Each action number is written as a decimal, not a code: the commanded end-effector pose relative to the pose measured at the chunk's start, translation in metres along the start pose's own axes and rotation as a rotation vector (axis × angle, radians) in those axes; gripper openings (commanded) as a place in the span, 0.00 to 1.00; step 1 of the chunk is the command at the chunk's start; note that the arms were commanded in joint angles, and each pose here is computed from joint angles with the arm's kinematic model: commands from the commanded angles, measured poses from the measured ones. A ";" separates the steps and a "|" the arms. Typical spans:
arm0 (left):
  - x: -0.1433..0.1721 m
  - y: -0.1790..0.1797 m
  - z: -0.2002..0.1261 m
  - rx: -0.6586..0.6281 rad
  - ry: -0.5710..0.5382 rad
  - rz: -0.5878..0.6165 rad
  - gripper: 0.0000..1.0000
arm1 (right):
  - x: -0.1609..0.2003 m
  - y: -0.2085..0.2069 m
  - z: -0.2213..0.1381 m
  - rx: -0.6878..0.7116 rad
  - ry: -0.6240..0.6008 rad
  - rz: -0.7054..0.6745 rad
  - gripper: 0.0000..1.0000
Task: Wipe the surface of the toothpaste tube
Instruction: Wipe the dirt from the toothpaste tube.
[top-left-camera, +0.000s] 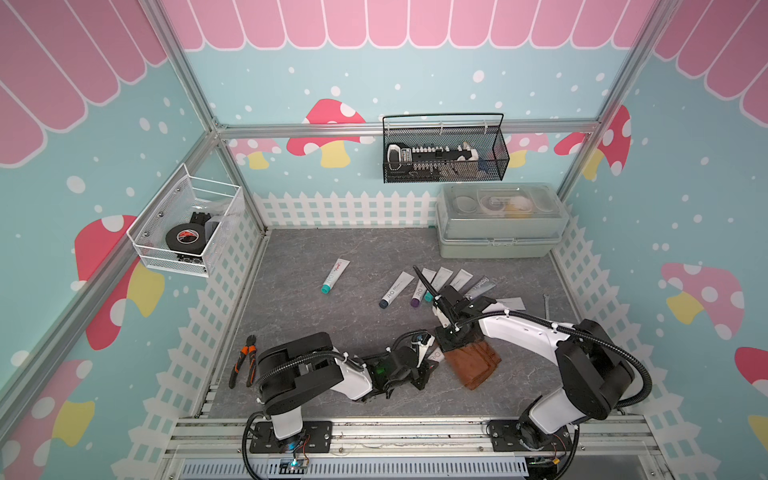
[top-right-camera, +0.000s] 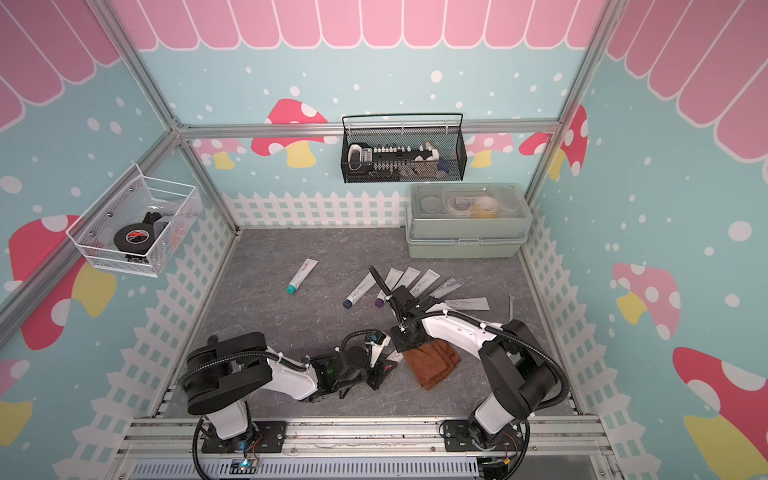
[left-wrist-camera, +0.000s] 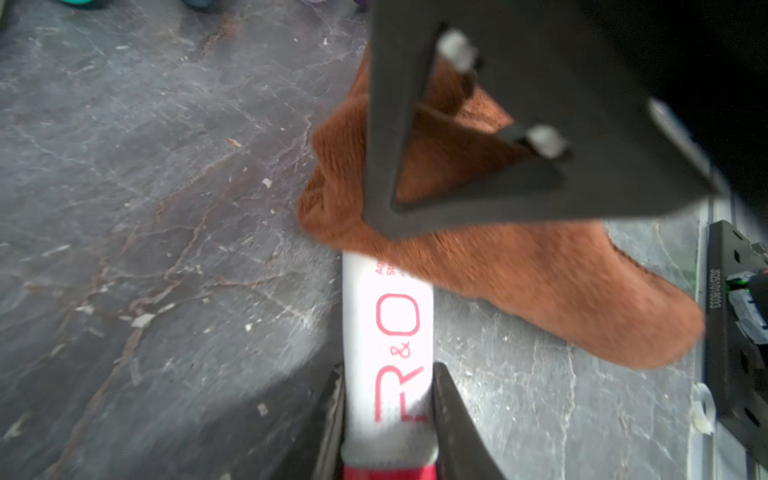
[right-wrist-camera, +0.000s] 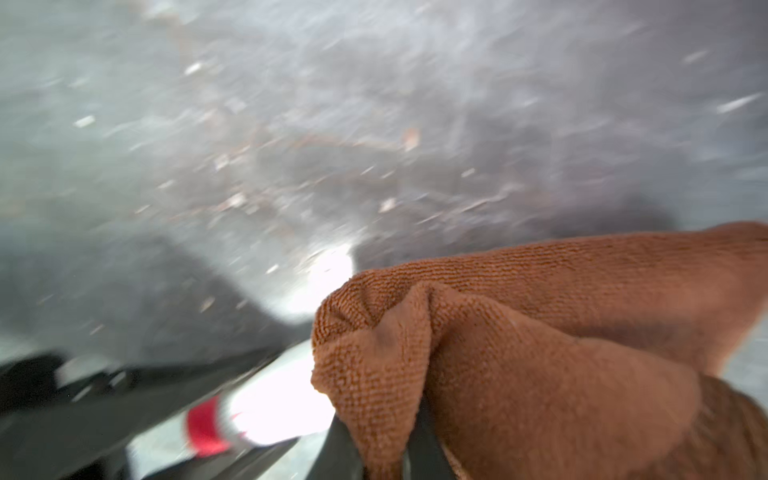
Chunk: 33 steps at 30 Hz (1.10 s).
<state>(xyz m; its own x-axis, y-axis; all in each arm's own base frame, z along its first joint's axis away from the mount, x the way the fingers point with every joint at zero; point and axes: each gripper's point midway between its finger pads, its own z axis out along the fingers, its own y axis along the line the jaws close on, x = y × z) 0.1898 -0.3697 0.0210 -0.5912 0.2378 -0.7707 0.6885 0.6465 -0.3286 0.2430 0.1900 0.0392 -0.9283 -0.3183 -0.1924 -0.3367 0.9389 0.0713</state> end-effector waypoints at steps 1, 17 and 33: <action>0.080 0.045 -0.017 -0.157 0.252 -0.006 0.26 | 0.035 -0.066 0.019 0.290 0.150 0.021 0.08; 0.086 0.046 -0.014 -0.161 0.267 -0.008 0.26 | 0.021 -0.019 0.007 -0.027 0.066 0.048 0.08; 0.082 0.048 -0.017 -0.178 0.260 -0.005 0.26 | 0.035 -0.040 0.029 0.125 0.143 0.032 0.07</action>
<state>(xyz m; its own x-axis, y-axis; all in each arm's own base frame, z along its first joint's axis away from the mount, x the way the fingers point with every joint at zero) 0.1887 -0.3663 0.0205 -0.5885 0.2367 -0.7731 0.6854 0.6532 -0.3218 0.2370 0.1902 0.0390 -0.9334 -0.3096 -0.1812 -0.3351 0.9329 0.1323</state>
